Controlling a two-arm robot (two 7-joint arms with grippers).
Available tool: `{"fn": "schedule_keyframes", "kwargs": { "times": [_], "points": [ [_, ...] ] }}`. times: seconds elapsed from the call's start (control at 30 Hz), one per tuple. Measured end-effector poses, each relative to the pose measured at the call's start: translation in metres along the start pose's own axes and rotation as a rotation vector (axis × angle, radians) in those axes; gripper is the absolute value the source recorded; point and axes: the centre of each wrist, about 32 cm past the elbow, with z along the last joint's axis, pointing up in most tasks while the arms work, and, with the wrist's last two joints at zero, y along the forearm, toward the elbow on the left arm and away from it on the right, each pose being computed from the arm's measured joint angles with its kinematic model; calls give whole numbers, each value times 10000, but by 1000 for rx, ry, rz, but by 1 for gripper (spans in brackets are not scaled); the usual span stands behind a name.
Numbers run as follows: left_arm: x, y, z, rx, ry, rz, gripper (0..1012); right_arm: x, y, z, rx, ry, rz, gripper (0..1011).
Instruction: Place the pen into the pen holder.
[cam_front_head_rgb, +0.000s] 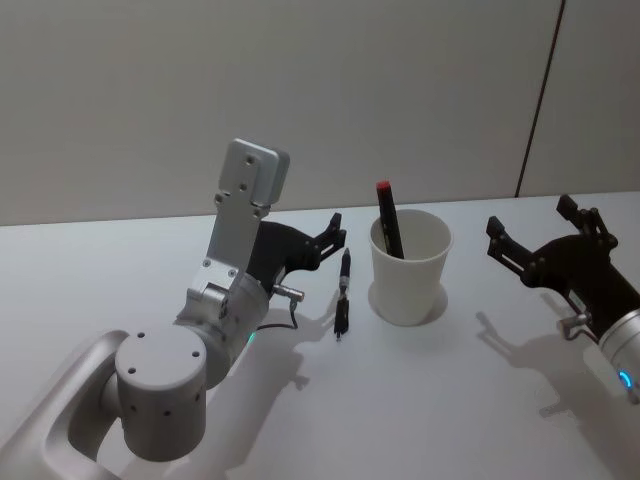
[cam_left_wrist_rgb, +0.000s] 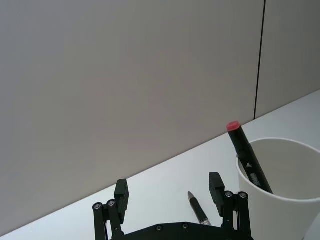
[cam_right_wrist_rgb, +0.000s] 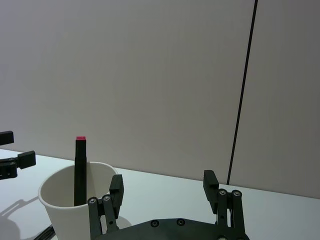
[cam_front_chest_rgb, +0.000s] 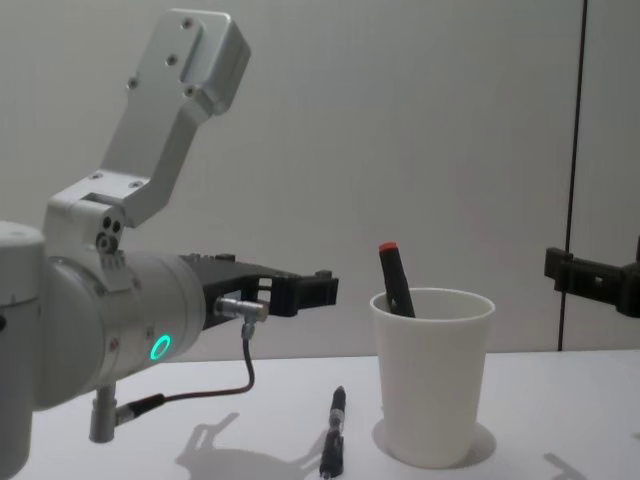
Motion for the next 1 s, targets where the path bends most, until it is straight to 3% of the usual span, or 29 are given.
{"fn": "schedule_keyframes", "kwargs": {
  "times": [0.23,0.5,1.0],
  "points": [
    [-61,35,25,64,0,36,1001,0,0,0,0,0,0,1001],
    [-109,81,-3,117,-5,54,1001,0,0,0,0,0,0,1001],
    [-170,103,-87,147,-9,40,1001,0,0,0,0,0,0,1001]
  ]
}}
